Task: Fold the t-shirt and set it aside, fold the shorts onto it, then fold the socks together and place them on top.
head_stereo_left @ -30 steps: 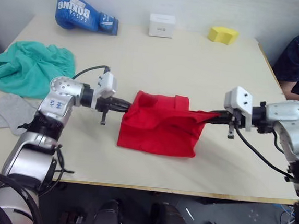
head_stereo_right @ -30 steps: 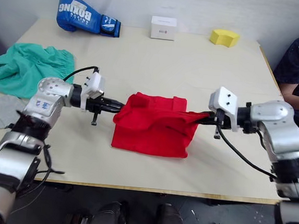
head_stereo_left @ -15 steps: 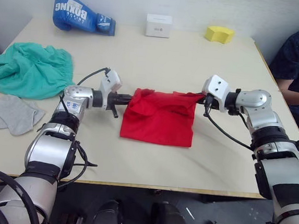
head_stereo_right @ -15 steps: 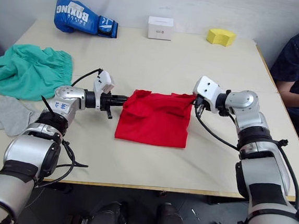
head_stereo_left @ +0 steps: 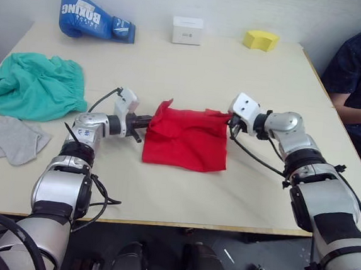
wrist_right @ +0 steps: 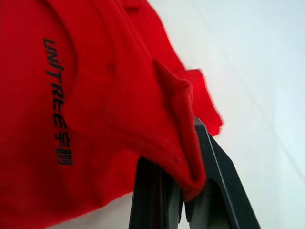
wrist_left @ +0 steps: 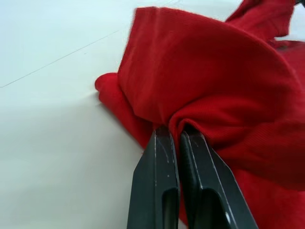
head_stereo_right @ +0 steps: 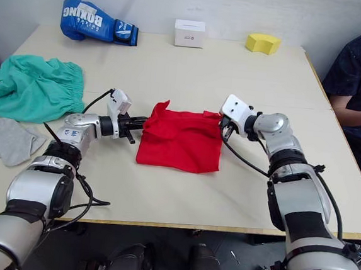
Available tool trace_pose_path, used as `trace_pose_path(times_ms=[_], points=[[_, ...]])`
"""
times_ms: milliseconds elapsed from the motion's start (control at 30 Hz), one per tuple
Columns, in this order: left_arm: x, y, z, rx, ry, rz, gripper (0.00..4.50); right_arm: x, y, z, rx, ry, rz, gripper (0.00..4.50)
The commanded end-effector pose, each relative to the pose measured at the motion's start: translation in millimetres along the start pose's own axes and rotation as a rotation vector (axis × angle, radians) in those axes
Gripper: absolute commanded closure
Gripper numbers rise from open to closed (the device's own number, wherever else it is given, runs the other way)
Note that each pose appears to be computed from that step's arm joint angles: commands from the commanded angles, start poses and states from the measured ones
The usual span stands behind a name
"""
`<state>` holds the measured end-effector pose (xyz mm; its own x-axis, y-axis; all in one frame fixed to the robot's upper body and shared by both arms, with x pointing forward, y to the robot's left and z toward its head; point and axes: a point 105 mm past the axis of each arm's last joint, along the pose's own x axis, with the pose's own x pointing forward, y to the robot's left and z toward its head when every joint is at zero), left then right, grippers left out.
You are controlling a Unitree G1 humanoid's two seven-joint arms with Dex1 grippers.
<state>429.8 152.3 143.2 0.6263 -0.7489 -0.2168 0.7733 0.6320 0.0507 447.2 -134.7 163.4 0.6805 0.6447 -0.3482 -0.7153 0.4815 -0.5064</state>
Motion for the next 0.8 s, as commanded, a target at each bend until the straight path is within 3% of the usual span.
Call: trace_pose_path(times_ms=[33,200,267,400,500,667,733,800], points=[[0.4,11.5,13.7,0.001,-0.026,0.089,4.24,-3.4,-17.7,17.7,0.116,-0.078,-0.074,3.88],[-0.9,24.4,20.0,-0.035,-0.043,0.199,2.80,-6.7,-37.6,17.6,0.225,-0.119,-0.261,2.16],[-2.3,33.2,21.2,-0.114,-0.059,0.275,2.20,-15.3,-50.0,5.8,0.327,-0.105,-0.364,1.46],[0.3,39.3,14.7,-0.240,-0.036,0.360,0.95,-23.8,-52.8,-9.0,0.348,-0.082,-0.406,0.09],[3.9,38.3,14.1,-0.375,-0.067,0.374,0.01,-31.9,-55.2,-8.9,0.340,-0.133,-0.417,0.00],[-0.1,34.1,8.9,-0.522,-0.052,0.334,0.01,-45.3,-41.4,13.1,0.211,-0.307,-0.286,0.00],[-7.0,37.2,9.0,-0.620,-0.081,0.342,0.01,-49.8,-24.8,21.7,0.149,-0.359,-0.197,0.00],[-15.3,36.9,4.1,-0.628,-0.050,0.325,0.01,-54.1,0.5,29.7,0.107,-0.399,-0.081,0.00]])
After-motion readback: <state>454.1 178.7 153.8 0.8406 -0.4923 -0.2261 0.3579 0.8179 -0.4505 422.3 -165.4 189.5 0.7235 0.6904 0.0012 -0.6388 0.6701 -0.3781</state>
